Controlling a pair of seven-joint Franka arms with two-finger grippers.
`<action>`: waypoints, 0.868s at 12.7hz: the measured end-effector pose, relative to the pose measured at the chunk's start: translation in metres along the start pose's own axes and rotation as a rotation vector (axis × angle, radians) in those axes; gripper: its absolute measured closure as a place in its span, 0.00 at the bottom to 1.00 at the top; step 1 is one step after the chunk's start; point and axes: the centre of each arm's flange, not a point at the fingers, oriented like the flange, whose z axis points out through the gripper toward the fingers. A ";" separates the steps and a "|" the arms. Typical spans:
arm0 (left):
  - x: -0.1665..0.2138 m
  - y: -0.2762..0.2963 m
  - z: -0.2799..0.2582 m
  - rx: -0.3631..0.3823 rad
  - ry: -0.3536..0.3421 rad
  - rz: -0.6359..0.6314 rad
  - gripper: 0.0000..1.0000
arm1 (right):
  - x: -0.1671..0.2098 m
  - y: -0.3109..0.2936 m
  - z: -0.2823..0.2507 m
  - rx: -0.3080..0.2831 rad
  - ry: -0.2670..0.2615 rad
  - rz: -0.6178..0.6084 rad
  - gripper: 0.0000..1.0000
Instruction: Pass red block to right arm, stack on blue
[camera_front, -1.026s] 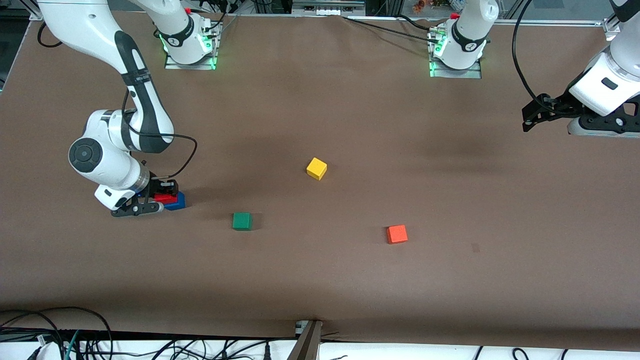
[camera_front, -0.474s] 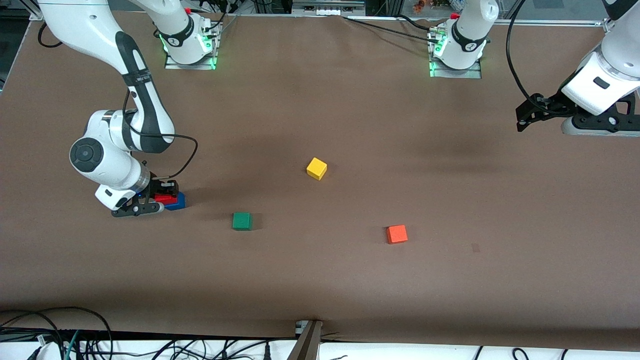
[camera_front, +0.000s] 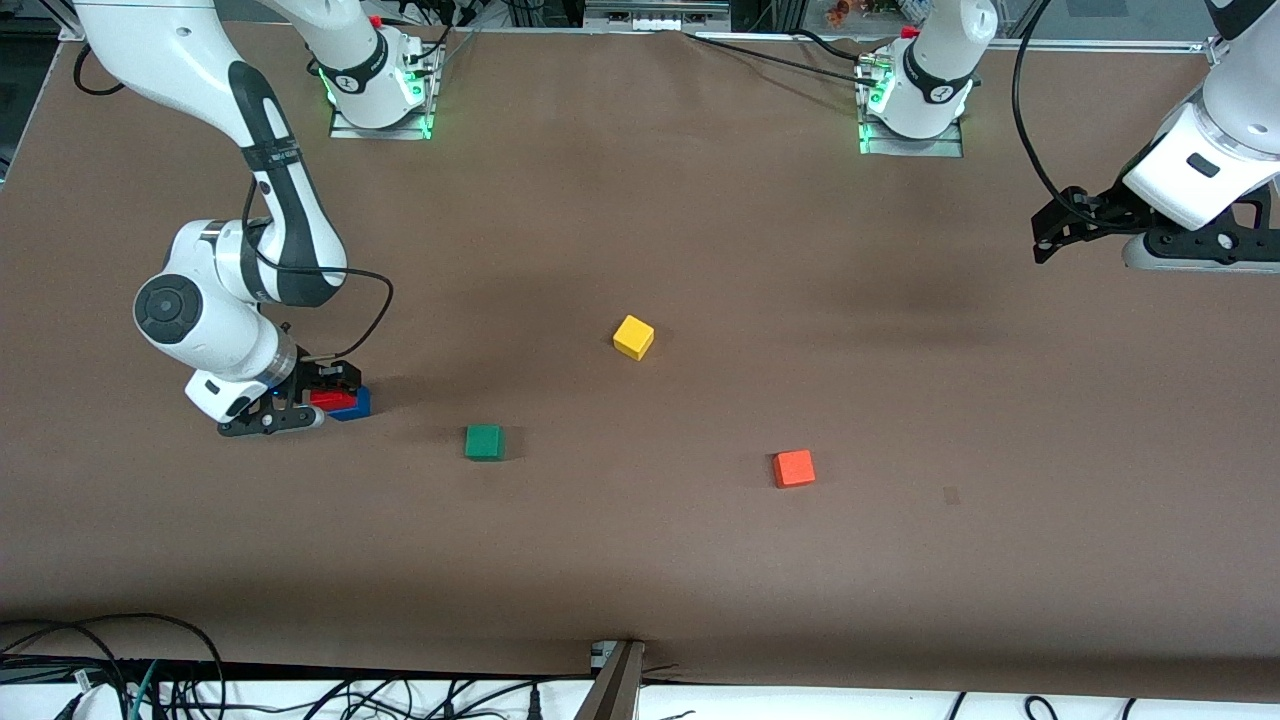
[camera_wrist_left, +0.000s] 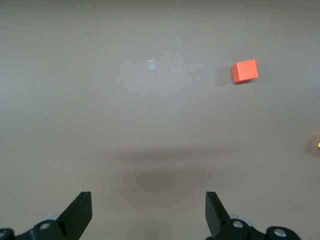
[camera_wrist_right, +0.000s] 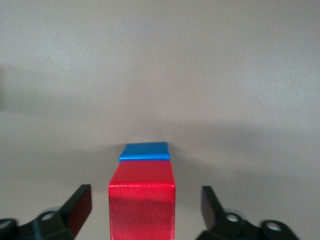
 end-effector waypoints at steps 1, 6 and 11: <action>0.000 0.000 0.000 0.000 0.000 0.000 0.00 | 0.003 0.000 -0.007 0.003 -0.014 -0.001 0.00; 0.000 -0.001 0.000 0.000 -0.003 -0.003 0.00 | 0.022 0.005 -0.077 0.024 -0.108 0.000 0.00; 0.000 -0.001 -0.002 0.000 -0.001 -0.003 0.00 | 0.022 0.024 -0.168 0.037 -0.209 -0.007 0.00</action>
